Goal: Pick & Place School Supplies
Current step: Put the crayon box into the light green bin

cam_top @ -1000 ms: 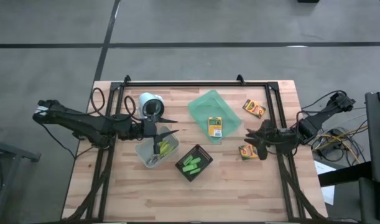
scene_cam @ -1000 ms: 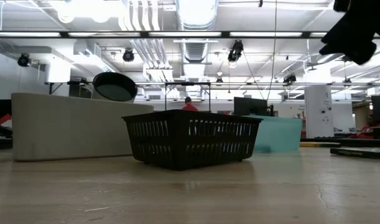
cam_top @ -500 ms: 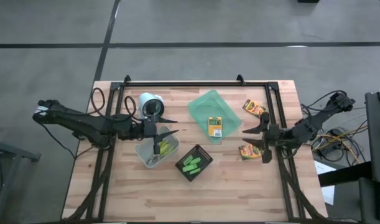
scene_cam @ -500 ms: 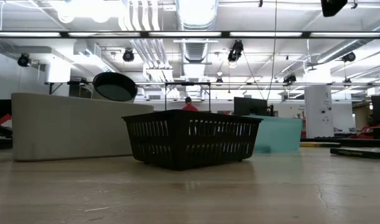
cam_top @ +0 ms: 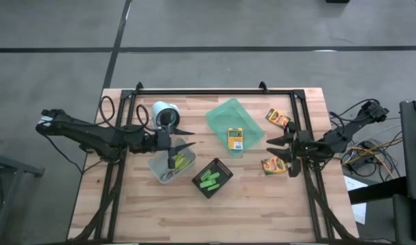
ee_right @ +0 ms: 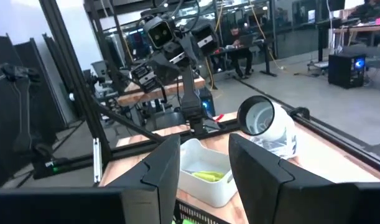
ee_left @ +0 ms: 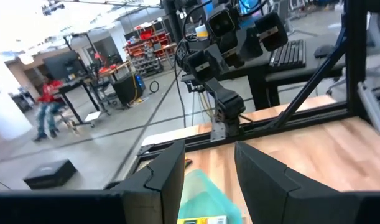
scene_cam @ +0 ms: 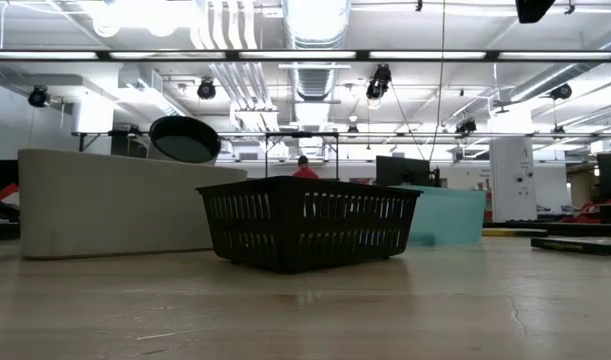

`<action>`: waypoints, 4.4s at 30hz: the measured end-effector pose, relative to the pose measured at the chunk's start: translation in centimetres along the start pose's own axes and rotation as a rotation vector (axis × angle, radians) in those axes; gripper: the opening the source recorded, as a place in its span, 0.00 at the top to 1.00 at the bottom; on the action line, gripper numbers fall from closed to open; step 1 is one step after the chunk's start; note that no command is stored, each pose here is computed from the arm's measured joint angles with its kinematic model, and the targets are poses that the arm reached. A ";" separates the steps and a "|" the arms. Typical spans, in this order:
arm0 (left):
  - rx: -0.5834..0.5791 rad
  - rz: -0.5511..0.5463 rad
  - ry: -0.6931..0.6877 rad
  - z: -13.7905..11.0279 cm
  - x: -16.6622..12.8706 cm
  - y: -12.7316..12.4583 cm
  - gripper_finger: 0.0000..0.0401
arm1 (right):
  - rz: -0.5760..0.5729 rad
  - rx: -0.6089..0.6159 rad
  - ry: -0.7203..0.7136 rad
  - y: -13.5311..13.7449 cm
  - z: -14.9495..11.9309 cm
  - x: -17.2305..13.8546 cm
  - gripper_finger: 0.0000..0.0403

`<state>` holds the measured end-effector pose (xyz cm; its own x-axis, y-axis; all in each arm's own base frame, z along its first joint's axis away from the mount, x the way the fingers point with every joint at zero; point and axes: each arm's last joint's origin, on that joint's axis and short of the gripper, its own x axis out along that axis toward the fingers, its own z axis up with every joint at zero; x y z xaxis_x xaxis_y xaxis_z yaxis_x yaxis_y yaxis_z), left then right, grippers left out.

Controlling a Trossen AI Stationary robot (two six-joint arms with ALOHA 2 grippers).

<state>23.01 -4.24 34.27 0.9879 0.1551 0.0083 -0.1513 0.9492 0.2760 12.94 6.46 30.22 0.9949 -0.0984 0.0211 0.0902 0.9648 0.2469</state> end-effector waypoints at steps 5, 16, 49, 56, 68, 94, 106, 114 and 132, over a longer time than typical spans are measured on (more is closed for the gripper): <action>-0.042 0.000 0.000 0.0 0.0 0.0 0.63 | -0.027 -0.059 -0.005 -0.1 0.0 0.0 0.67; -0.186 0.007 -0.007 0.4 0.1 0.2 0.63 | -0.106 -0.039 -0.019 -0.3 0.0 0.1 0.71; 0.020 -0.231 0.155 2.7 11.8 3.0 0.63 | -0.355 -0.380 -0.096 1.8 2.8 -1.5 0.98; -0.009 -0.229 0.156 1.9 12.8 3.0 0.63 | -0.606 -0.489 0.011 2.7 6.0 -2.2 0.98; -0.013 -0.237 0.118 2.1 12.9 3.2 0.63 | -0.480 -0.518 0.026 7.1 4.6 -1.9 0.98; -0.135 -0.277 0.121 2.0 13.0 3.5 0.63 | -0.323 0.040 0.107 -1.9 1.7 -5.7 0.98; -0.212 -0.385 0.068 -0.4 16.2 2.0 0.63 | -0.350 0.094 0.404 -2.4 -0.2 -4.7 0.98; -0.248 -0.405 0.095 -2.5 17.9 1.1 0.63 | -0.450 0.319 0.645 -3.6 -1.1 -5.1 0.98; -0.234 -0.394 0.021 -1.8 17.9 1.3 0.63 | -0.568 0.507 0.965 -2.2 -3.5 -2.3 0.98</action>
<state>40.46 0.27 33.06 0.9711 -0.2271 -0.0741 0.2297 0.9728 0.0293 10.60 5.41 26.27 0.4646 -0.0452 -0.8844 0.7082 0.6185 0.3404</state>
